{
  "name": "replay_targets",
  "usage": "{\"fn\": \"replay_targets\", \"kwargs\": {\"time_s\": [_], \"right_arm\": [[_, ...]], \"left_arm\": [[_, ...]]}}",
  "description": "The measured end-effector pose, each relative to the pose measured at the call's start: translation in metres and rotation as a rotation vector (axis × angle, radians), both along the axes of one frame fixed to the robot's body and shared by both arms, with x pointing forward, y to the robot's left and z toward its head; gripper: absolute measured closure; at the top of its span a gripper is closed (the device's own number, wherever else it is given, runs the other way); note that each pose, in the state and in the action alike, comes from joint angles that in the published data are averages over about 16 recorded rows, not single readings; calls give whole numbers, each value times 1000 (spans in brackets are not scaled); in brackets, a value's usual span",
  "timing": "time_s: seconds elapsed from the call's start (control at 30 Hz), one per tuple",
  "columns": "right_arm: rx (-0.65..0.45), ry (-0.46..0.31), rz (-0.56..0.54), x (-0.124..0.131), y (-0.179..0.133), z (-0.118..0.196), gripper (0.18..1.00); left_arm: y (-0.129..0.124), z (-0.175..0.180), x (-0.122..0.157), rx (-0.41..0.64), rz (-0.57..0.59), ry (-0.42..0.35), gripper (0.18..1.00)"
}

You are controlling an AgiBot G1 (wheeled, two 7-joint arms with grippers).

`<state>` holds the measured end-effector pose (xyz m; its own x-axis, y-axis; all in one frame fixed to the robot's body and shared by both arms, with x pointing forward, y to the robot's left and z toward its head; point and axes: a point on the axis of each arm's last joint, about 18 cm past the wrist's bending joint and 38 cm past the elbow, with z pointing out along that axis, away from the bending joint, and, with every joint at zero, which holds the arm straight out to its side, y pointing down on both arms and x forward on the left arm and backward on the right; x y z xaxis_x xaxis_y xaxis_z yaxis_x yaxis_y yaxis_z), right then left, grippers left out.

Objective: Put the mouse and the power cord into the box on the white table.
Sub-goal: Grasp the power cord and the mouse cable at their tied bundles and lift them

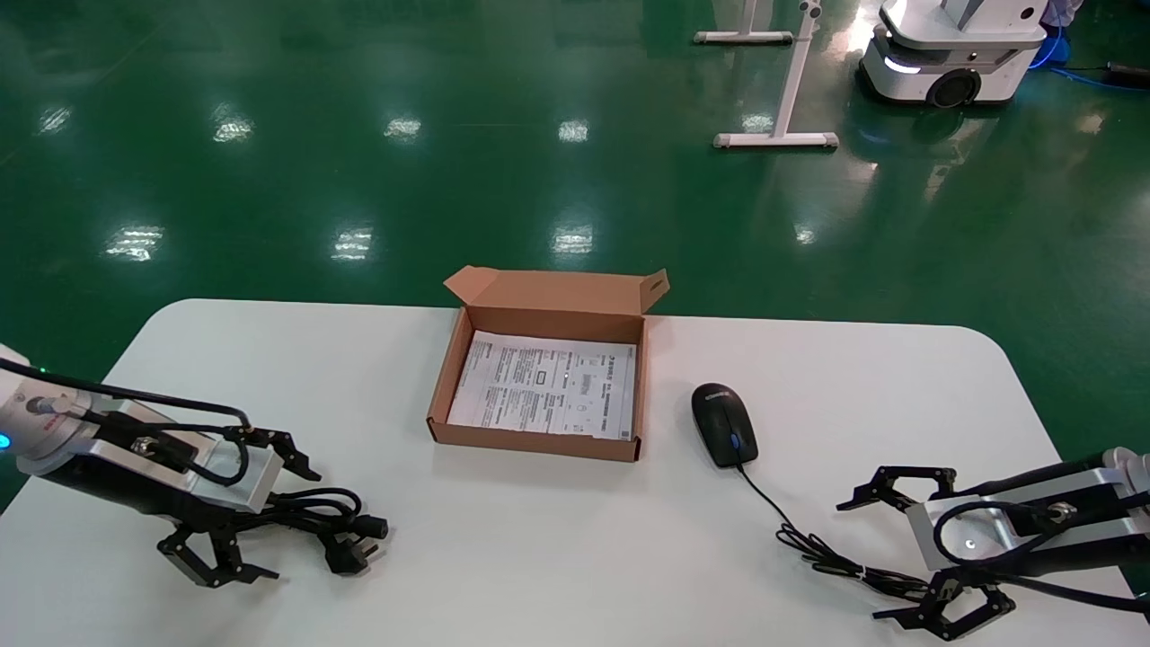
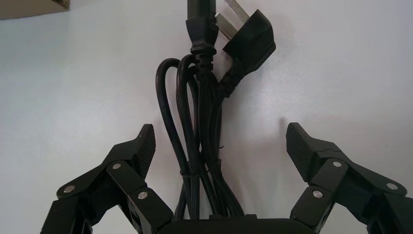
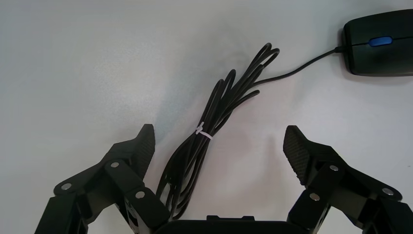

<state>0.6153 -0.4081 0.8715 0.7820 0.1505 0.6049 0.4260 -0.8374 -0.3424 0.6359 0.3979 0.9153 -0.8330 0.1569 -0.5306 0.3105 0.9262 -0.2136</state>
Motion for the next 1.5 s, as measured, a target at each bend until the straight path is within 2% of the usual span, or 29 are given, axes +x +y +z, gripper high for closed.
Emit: {"fn": "replay_targets", "kwargs": {"time_s": [0.27, 0.53, 1.13, 1.33, 1.5], "right_arm": [[2, -4, 3, 0, 0, 1, 250], [4, -6, 5, -1, 0, 1, 378], [9, -17, 3, -1, -1, 4, 782], [30, -77, 0, 0, -4, 27, 878], [68, -180, 3, 2, -2, 70, 925]], "left_arm": [[0, 0, 0, 0, -3, -2, 247], [0, 1, 0, 0, -5, -2, 352], [0, 3, -2, -8, -7, -3, 759], [4, 29, -6, -58, 14, -43, 868], [10, 77, -10, -186, 78, -141, 922]]}}
